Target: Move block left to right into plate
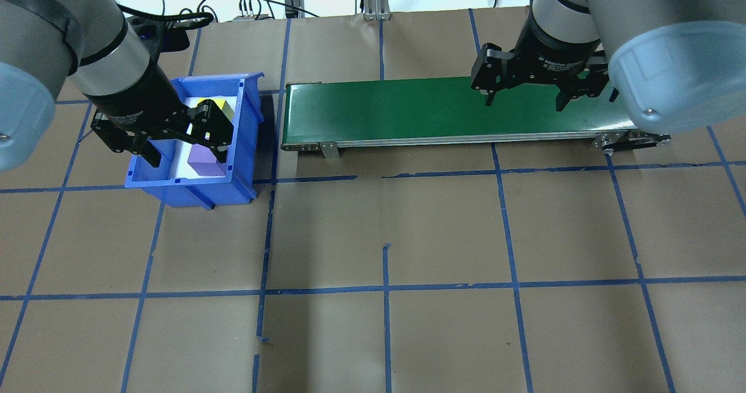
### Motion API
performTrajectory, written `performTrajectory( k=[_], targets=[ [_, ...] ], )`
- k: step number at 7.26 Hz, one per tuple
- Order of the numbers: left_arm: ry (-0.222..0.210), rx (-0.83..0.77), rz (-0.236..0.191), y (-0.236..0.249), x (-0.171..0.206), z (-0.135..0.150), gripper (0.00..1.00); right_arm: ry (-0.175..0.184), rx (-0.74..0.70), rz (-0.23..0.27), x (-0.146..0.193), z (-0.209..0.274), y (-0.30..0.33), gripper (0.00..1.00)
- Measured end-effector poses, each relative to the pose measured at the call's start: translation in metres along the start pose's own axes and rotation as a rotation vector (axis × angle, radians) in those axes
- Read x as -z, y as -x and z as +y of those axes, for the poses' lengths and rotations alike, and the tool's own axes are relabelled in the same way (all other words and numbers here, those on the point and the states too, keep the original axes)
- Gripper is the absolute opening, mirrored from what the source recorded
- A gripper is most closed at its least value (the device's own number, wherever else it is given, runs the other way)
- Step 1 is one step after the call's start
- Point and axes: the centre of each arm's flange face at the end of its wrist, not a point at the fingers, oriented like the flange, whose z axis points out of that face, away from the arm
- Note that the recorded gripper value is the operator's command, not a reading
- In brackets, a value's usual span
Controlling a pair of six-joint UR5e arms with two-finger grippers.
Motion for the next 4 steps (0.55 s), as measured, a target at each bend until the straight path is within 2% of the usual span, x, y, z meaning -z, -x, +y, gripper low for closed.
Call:
performTrajectory(
  k=[2, 4],
  targets=[
    [-0.049, -0.006, -0.003, 0.01, 0.005, -0.013, 1.0, -0.001, 0.0, 0.002, 0.0, 0.0, 0.0, 1.0],
    [-0.09, -0.009, -0.001, 0.049, -0.001, -0.041, 1.0, 0.0, 0.0, 0.0, 0.0, 0.0, 0.0, 1.0]
  ],
)
